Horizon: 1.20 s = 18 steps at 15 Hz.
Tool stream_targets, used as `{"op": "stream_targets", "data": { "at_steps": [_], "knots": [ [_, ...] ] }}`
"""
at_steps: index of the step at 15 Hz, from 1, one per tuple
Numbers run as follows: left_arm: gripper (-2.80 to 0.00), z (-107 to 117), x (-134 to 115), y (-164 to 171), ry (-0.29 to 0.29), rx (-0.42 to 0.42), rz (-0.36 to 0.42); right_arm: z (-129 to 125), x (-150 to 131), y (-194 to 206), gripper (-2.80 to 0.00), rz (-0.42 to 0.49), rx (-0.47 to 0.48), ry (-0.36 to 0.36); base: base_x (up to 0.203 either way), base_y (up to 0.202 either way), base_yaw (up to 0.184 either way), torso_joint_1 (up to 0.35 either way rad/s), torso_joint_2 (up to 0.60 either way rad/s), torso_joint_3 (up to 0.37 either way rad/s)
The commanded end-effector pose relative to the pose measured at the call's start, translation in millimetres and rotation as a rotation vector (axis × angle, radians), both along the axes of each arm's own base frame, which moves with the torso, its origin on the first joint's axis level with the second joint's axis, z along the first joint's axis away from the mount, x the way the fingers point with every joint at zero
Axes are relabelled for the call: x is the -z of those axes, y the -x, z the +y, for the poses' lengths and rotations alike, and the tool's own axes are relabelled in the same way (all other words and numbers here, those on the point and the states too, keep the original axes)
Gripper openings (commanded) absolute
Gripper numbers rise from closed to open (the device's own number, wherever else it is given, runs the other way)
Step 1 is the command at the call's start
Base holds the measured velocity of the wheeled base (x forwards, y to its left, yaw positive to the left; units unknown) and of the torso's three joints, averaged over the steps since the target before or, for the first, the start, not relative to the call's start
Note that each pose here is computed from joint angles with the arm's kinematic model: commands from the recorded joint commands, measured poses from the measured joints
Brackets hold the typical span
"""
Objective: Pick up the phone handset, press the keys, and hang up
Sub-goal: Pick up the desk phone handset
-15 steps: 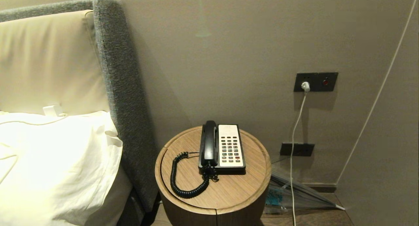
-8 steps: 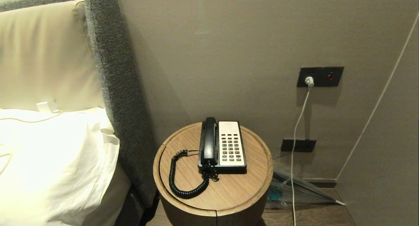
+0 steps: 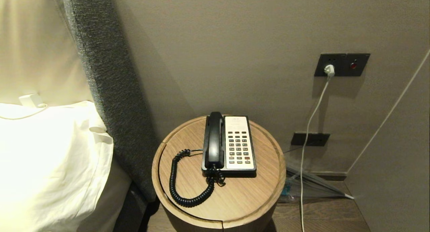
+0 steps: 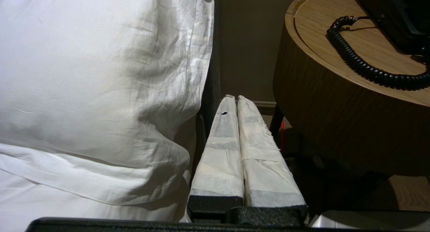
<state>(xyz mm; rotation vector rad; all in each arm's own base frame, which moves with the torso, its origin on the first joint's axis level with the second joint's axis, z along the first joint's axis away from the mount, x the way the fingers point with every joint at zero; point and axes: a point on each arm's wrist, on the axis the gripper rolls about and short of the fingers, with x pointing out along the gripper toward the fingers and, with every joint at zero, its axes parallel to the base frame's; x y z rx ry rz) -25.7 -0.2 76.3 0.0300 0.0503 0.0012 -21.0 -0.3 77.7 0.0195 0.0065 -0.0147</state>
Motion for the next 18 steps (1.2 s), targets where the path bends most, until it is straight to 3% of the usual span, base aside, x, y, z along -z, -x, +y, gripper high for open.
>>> {"op": "stream_targets", "data": {
  "at_steps": [1,18],
  "knots": [
    [-2.8,0.0,-0.1,0.0,0.0,0.0,0.0,0.0,0.3,-0.2,-2.8,0.003,0.001,0.0,0.0,0.0,0.0,0.007,0.0,-0.198],
    [-2.8,-0.1,-0.1,0.0,-0.01,0.002,0.0,0.0,0.3,-0.2,-2.8,0.003,0.001,0.0,0.0,0.0,0.0,0.002,0.0,-0.167]
  ]
}}
